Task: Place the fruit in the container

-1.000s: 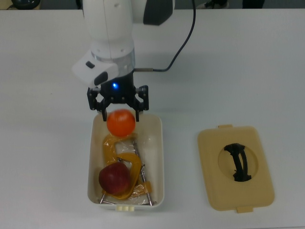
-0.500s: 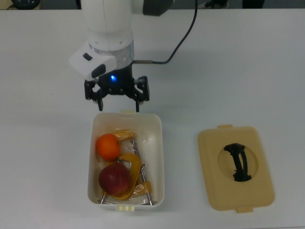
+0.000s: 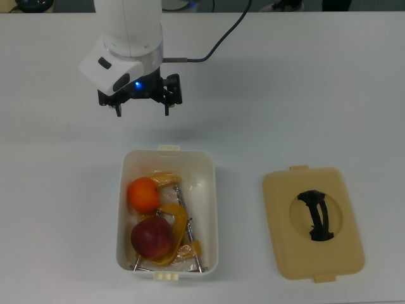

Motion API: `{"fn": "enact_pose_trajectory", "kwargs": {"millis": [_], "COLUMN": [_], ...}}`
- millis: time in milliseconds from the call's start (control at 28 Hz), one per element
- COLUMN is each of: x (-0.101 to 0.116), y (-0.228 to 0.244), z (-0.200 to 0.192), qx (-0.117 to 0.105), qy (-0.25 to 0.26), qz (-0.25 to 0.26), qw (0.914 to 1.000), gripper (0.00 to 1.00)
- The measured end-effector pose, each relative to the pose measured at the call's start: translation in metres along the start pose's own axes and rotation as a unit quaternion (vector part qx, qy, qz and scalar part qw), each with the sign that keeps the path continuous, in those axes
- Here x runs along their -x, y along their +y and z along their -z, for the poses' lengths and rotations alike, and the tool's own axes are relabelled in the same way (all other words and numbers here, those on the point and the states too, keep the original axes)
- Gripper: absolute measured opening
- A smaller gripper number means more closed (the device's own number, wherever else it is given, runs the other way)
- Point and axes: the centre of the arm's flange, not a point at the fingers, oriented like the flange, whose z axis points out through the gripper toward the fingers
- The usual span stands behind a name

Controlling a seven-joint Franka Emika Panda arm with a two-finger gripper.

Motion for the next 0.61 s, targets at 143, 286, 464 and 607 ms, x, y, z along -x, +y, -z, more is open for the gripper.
{"fn": "enact_pose_trajectory", "kwargs": {"millis": [143, 286, 464, 607], "x": [0.0001, 0.0002, 0.0001, 0.0003], "y": [0.0015, 0.002, 0.0034, 0.0064], "z": [-0.0007, -0.0012, -0.0038, -0.0048], "qx": [0.003, 0.003, 0.003, 0.004], "qy": [-0.001, -0.001, -0.003, -0.004], "qz": [0.001, 0.001, 0.0, -0.002], "qw": [1.0, 1.0, 1.0, 1.0], "gripper": [1.0, 1.0, 1.0, 1.0]}}
